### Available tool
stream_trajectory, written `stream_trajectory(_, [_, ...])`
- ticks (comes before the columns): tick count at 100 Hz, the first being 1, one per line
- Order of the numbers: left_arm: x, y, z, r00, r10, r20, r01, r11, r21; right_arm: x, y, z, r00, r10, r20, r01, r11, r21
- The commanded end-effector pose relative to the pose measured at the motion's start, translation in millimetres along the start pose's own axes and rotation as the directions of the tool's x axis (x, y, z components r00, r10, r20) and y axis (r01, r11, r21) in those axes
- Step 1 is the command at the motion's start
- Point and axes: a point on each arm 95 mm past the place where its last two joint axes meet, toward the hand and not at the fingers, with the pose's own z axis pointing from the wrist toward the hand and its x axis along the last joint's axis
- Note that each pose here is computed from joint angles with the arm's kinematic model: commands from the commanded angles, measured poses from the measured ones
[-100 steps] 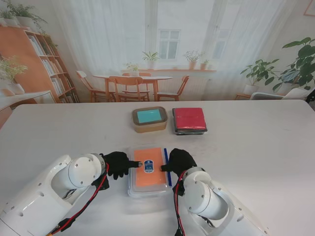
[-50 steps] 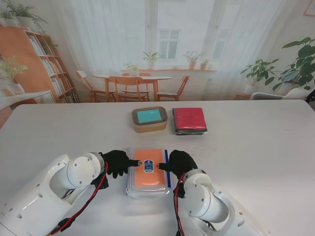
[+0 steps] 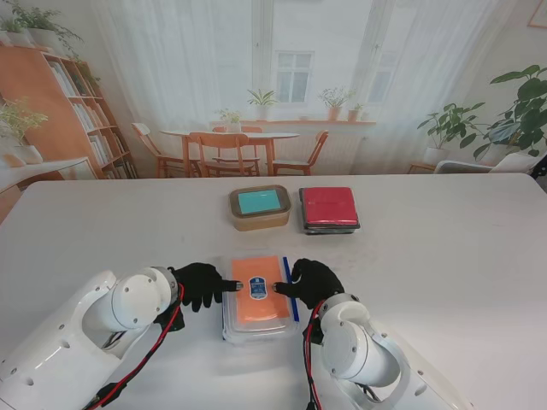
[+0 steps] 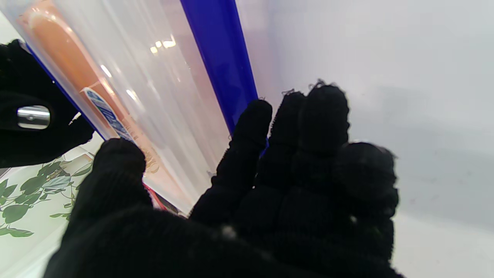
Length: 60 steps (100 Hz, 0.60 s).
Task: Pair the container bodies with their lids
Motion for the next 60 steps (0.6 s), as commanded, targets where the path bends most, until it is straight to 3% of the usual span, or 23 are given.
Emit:
stream_trajectory(1, [0.6,4.6,0.4,1.0,0.001,-0.002,-0.001,1.0,-0.016,3.3,-1.0,-1.0,1.0,-0.002,-0.016,0.002,1.0,0.013])
stream_trajectory(41, [-4.1,2.7,0.1,0.999,0.02,0.033,-0.018,0.998,-0.054,3.1,2.3,1.2,0.999,-0.02,-0.035,0.018,0.999,-0.041])
stream_trajectory(60, [-8.6,2.6,-1.5,0.999,0.008,0.043,-0.007,1.0,-0.025,2.9,0.9,5.1,1.0,0.016,-0.021,-0.017,1.0,-0.014])
